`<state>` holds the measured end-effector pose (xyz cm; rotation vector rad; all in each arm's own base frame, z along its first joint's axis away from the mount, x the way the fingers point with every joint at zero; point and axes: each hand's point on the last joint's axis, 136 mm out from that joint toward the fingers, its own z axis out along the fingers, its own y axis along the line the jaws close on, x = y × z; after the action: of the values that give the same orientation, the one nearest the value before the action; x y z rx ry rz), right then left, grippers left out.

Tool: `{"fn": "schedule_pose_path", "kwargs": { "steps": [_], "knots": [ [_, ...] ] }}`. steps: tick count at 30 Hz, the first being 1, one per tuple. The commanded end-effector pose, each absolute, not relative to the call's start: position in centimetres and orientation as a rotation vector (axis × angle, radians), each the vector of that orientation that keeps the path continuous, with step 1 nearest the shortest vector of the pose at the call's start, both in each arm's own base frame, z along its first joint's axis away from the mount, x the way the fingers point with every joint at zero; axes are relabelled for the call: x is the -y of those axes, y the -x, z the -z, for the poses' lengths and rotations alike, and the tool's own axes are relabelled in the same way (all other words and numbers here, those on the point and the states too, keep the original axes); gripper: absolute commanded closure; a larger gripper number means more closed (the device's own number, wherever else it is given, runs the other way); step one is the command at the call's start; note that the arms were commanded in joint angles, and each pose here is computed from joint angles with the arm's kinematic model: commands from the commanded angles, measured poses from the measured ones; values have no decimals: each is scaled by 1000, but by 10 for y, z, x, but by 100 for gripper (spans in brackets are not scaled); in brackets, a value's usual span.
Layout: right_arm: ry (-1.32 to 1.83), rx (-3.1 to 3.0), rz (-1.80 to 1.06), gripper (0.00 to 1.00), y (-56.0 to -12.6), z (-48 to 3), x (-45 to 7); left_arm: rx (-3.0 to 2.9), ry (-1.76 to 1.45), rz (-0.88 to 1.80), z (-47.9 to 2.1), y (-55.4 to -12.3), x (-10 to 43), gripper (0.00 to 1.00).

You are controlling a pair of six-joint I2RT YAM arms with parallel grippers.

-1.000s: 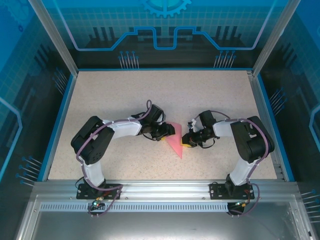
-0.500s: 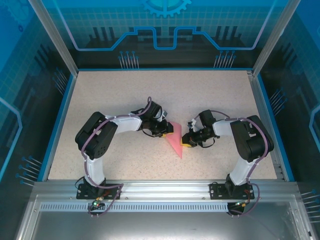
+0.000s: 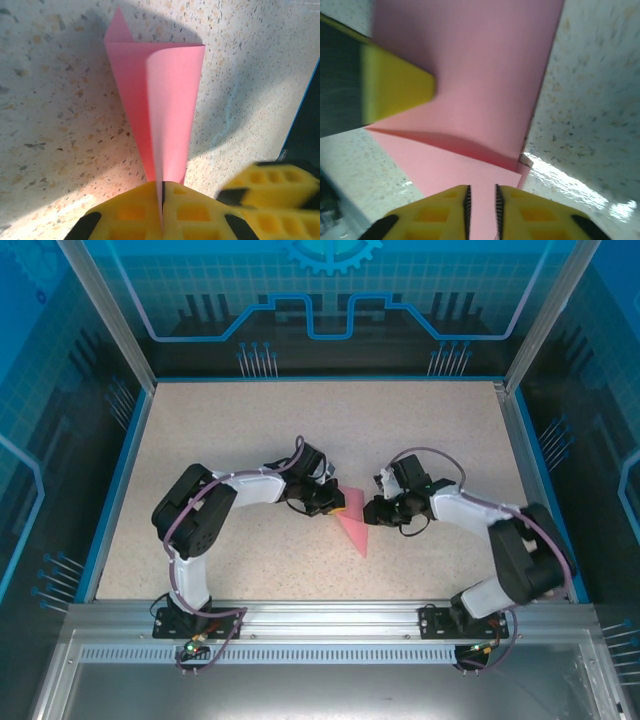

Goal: Fold a paper plane with a square sheet of paper (pick it up from the middle)
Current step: Fold the wing for the fifth time at the center of the table.

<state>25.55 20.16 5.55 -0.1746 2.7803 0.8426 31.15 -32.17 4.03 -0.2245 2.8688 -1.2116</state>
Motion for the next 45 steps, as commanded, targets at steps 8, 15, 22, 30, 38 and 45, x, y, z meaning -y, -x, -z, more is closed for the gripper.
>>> {"fn": "schedule_pose_path", "kwargs": {
  "steps": [8, 15, 22, 30, 38, 45],
  "knots": [
    [501, -2593, -348, 66, -225, -70, -205, -2859, 294, 1201, -49, -310, 325, 99],
    [640, -2578, -244, 59, -213, -55, -227, -2862, 297, 1195, -50, -309, 324, 99],
    [693, -2582, -84, 56, -213, -41, -234, -2866, 298, 1194, -49, -308, 324, 99],
    [710, -2578, 58, 61, -219, -35, -232, -2867, 298, 1195, -49, -308, 325, 99],
    [712, -2576, 131, 65, -220, -33, -230, -2873, 296, 1190, -49, -307, 324, 99],
    [731, -2582, 181, 71, -219, -28, -229, -2869, 293, 1193, -51, -307, 324, 99]
  ]
}}
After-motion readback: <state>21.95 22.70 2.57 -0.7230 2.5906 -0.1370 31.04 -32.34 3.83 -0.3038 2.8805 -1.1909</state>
